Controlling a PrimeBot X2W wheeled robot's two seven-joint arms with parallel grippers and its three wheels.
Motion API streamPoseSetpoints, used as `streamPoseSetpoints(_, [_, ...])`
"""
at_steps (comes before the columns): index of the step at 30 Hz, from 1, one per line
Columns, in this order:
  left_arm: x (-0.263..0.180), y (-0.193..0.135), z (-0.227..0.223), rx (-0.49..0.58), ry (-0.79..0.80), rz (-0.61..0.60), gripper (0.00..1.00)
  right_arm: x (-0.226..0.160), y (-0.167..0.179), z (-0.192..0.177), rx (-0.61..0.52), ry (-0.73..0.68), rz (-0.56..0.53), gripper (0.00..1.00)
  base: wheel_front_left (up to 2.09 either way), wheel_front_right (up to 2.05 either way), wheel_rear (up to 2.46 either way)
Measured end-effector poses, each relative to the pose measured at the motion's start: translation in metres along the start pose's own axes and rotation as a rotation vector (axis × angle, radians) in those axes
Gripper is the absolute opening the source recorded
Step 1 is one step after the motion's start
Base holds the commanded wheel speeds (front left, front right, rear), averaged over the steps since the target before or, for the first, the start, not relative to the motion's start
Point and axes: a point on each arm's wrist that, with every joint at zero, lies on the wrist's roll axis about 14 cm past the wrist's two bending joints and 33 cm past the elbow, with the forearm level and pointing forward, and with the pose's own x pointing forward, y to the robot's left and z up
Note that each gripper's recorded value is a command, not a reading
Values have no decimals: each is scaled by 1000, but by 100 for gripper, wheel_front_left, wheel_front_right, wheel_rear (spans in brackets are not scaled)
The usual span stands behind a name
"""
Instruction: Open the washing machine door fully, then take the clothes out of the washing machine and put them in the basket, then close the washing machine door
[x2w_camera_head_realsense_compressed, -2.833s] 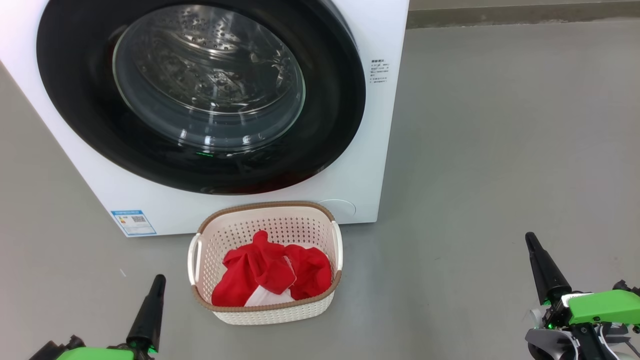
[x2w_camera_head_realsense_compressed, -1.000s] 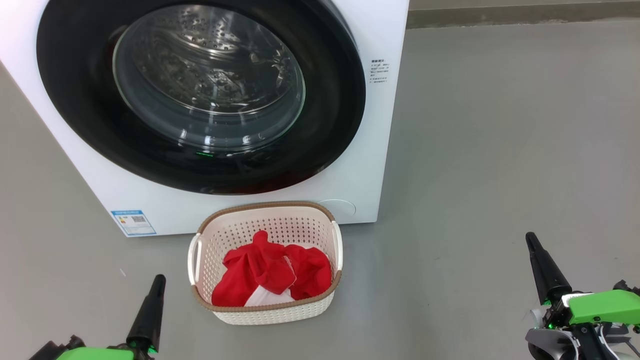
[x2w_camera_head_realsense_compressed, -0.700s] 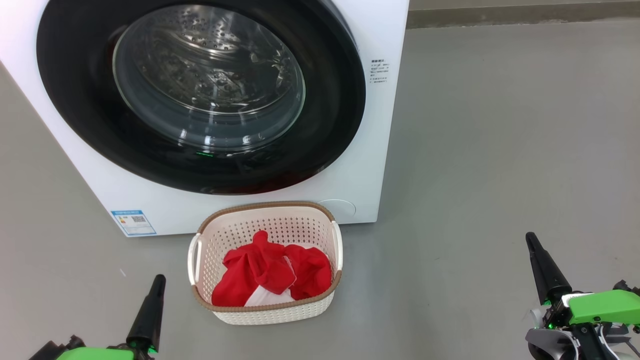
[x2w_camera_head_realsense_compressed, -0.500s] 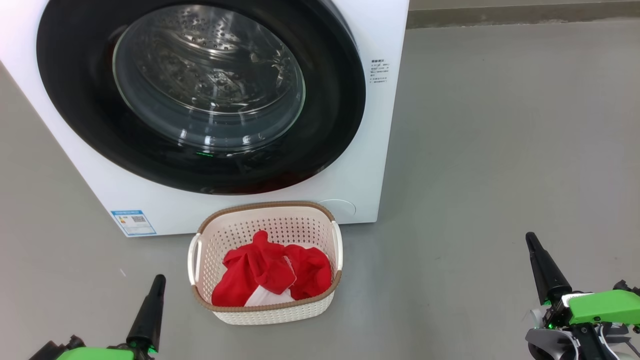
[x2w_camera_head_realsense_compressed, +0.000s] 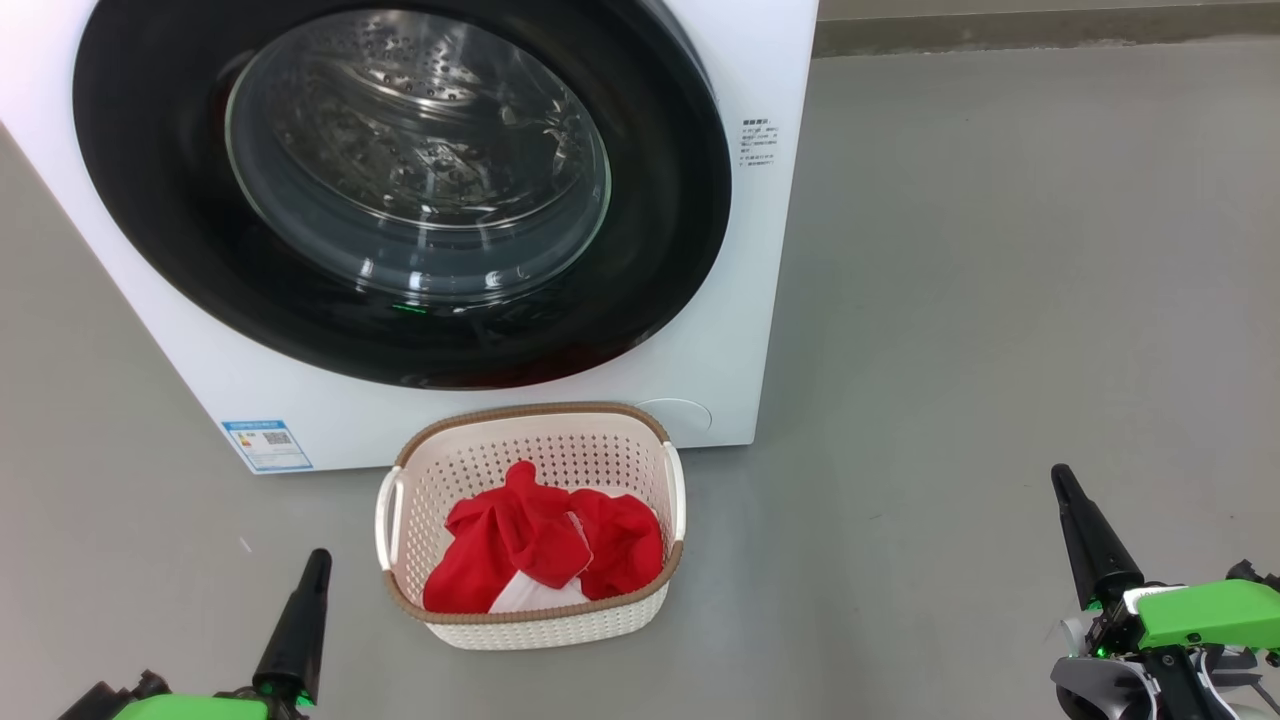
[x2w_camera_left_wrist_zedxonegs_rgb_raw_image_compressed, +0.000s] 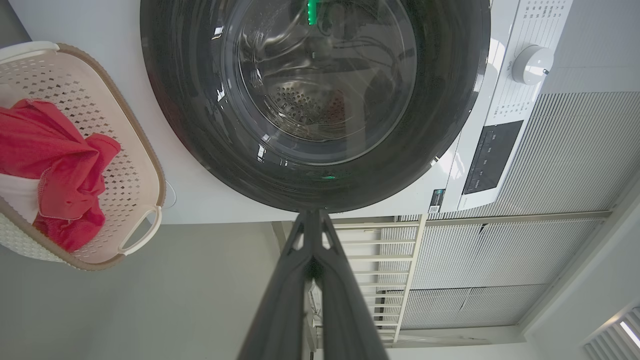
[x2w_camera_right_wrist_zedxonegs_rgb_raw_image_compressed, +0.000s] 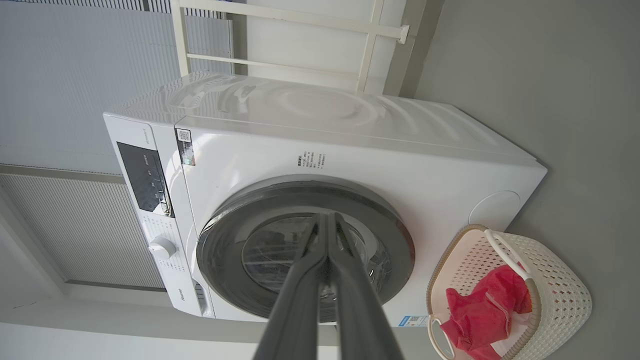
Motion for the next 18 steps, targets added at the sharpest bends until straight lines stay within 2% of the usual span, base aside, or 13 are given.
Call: streamPoseSetpoints(18, [0, 0, 0, 0, 0, 0, 0, 0, 0, 0, 0, 0, 0, 0, 0, 0, 0])
